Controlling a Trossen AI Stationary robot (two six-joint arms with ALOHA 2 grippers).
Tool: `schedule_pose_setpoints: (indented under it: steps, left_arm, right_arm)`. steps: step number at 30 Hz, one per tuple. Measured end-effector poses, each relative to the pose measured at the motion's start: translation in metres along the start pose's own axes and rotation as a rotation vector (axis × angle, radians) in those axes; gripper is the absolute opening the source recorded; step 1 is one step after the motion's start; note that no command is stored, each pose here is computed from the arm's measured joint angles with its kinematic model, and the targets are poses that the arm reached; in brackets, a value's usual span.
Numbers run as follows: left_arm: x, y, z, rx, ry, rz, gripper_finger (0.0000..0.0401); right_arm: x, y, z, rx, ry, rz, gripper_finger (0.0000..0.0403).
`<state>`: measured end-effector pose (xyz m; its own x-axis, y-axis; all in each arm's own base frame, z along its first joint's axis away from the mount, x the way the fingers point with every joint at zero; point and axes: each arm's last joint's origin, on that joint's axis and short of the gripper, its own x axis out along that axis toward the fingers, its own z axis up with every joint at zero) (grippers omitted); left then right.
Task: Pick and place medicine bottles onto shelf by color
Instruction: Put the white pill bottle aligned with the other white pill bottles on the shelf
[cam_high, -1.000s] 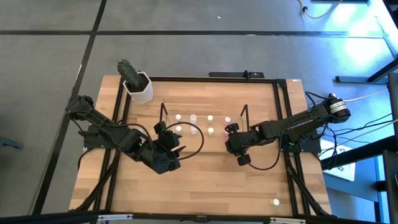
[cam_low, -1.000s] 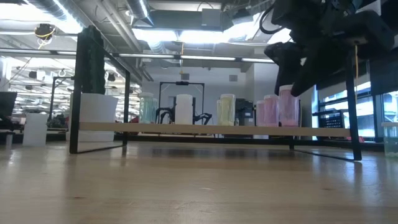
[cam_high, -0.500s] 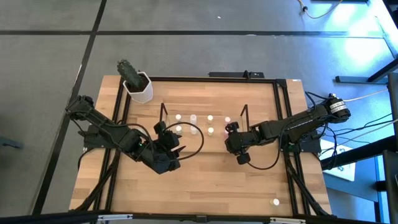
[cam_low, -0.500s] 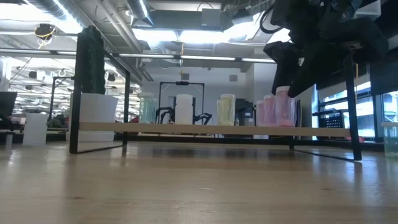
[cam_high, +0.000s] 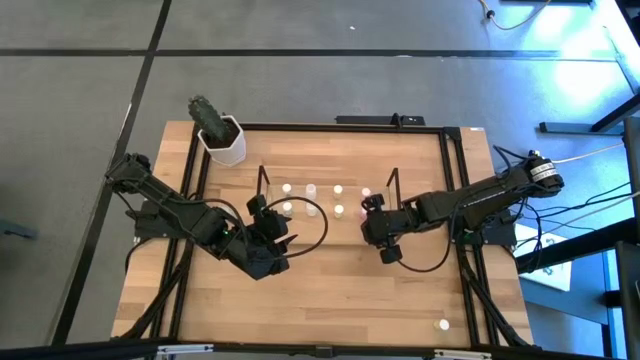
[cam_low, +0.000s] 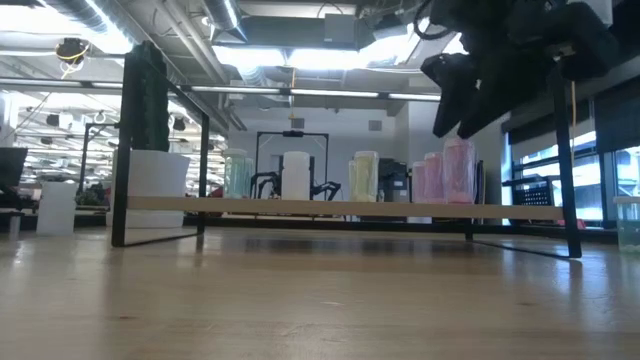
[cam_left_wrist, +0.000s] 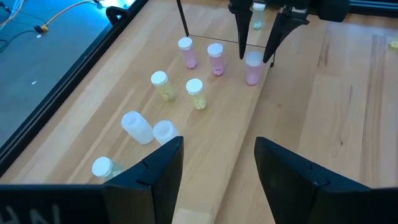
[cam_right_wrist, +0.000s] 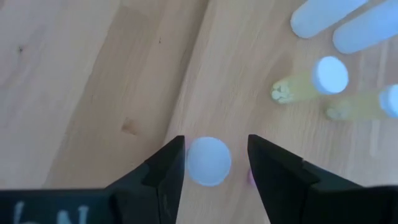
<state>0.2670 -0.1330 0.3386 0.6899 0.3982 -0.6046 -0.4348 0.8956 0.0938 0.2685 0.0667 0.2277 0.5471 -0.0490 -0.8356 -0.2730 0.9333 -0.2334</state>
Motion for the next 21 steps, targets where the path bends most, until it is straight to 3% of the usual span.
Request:
schedule_pose_setpoints:
  steps: [6, 13, 21]
  left_arm:
    - [0.000, 0.000, 0.000, 0.000, 0.000, 0.000, 0.0191]
    - [-0.006, 0.003, 0.000, -0.013, 0.035, -0.052, 0.0191]
    - [-0.034, 0.037, -0.004, -0.173, 0.133, -0.044, 0.0191]
  right_arm:
    - [-0.010, -0.003, 0.009, 0.015, 0.007, 0.001, 0.0178]
    - [-0.038, -0.011, 0.027, 0.131, 0.026, 0.002, 0.0178]
    - [-0.074, -0.021, 0.049, 0.244, -0.010, 0.000, 0.0178]
